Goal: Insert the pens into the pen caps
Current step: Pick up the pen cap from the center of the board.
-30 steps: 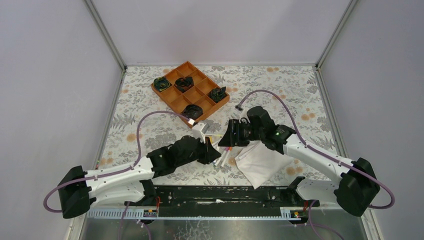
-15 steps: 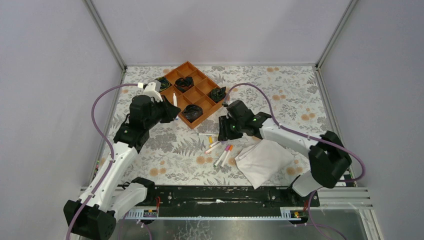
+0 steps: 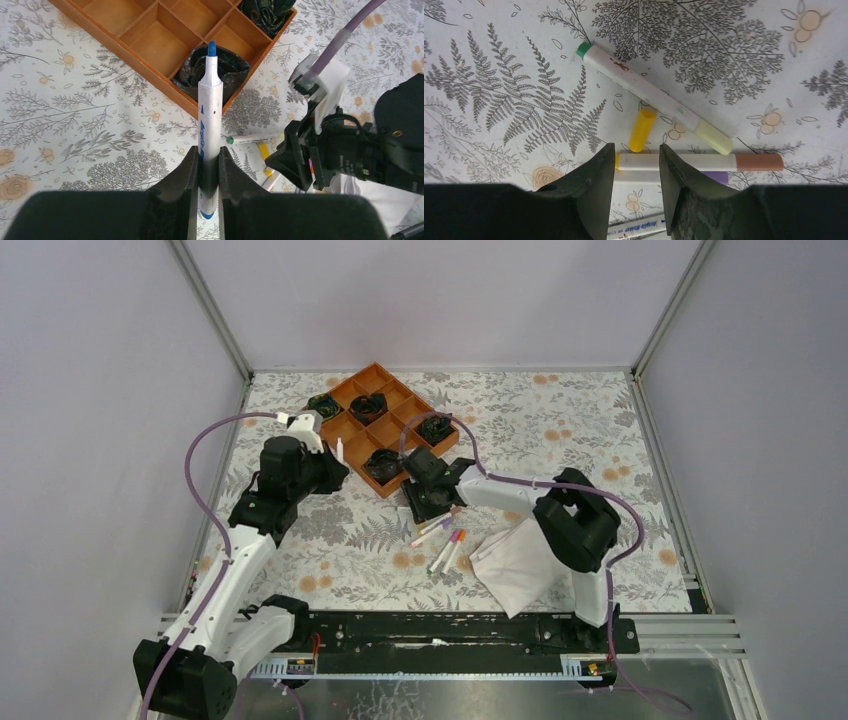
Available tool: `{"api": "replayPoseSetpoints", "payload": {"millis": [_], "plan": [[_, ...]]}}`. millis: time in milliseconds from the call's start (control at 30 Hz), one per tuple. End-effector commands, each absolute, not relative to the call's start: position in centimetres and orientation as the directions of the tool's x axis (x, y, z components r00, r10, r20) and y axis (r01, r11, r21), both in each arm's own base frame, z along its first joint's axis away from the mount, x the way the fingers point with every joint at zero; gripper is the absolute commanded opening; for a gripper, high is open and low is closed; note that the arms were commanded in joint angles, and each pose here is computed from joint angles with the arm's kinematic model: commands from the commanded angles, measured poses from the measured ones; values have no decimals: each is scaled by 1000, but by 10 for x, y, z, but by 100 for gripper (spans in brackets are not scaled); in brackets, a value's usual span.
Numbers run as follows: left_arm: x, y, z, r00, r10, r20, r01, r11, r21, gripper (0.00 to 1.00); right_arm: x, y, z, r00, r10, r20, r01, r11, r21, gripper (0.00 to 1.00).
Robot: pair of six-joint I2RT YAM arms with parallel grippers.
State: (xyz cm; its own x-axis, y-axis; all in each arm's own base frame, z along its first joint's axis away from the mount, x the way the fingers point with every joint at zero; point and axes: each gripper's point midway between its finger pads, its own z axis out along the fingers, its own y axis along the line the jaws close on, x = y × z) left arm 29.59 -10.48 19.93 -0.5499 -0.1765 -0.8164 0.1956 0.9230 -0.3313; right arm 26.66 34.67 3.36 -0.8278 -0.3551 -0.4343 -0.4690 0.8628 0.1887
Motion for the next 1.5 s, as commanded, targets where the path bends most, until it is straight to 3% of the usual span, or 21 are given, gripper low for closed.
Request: {"api": "replayPoseSetpoints", "payload": {"millis": [0, 600, 833, 1167, 1467], "plan": [[301, -94, 206, -499, -155, -853, 181, 944, -277, 0, 272, 356, 35, -796, -394, -459, -492, 864, 111, 43], [301, -88, 209, -477, -153, -865, 165, 952, -259, 0, 268, 357, 5, -780, -456, -429, -511, 859, 17, 27], [301, -74, 212, -453, -152, -878, 107, 969, -223, 0, 250, 358, -4, -768, -508, -390, -556, 831, 12, 1], [297, -60, 219, -416, -155, -896, 54, 979, -195, 0, 235, 385, 60, -702, -526, -481, -663, 729, 171, 0], [295, -63, 214, -431, -155, -889, 66, 977, -202, 0, 183, 365, 92, -655, -556, -512, -738, 618, 272, 0]]}}
